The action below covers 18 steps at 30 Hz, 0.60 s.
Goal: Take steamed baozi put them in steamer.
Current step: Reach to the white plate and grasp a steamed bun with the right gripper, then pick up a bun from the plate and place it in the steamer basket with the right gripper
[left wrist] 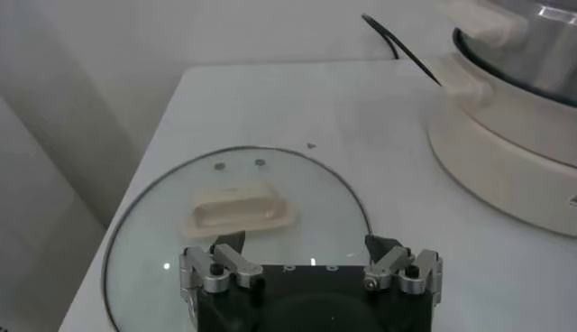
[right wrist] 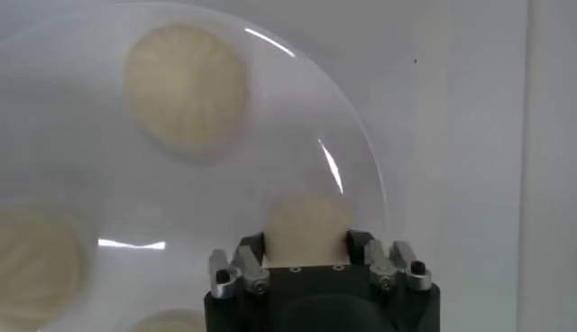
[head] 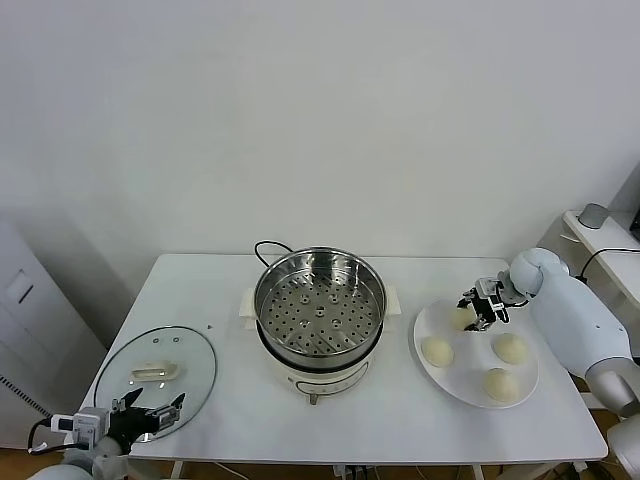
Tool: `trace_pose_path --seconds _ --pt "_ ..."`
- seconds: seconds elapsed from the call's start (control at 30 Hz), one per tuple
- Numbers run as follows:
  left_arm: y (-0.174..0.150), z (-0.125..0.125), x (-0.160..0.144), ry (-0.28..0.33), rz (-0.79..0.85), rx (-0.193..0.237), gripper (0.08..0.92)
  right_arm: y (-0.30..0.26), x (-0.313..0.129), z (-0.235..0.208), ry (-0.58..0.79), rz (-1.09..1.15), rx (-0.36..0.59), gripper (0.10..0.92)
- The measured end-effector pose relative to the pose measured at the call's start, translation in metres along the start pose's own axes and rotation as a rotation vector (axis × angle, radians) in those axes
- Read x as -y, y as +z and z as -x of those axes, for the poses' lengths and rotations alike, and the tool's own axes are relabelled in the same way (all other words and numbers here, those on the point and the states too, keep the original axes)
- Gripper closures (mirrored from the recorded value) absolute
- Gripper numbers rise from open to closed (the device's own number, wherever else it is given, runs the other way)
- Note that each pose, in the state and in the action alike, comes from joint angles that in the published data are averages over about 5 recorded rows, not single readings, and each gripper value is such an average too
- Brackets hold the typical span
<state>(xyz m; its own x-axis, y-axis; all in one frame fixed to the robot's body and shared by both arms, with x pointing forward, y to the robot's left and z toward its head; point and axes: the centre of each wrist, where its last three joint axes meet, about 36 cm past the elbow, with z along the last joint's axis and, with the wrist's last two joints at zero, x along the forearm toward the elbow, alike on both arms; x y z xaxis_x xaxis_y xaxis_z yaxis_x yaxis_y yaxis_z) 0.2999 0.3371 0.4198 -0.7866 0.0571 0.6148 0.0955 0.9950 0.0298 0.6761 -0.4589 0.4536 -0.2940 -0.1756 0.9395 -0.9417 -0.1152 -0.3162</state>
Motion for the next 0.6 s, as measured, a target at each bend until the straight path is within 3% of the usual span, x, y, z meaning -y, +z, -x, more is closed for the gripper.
trace_pose_path --seconds 0.27,0.6 --pt "0.001 -0.003 0.003 -0.003 -0.009 -0.006 0.177 -0.001 0.012 -0.027 0.017 -0.021 0.004 0.530" --pt "0.003 -0.007 0.004 -0.011 -0.010 -0.018 0.177 -0.038 0.068 -0.121 0.072 -0.204 0.071 0.525"
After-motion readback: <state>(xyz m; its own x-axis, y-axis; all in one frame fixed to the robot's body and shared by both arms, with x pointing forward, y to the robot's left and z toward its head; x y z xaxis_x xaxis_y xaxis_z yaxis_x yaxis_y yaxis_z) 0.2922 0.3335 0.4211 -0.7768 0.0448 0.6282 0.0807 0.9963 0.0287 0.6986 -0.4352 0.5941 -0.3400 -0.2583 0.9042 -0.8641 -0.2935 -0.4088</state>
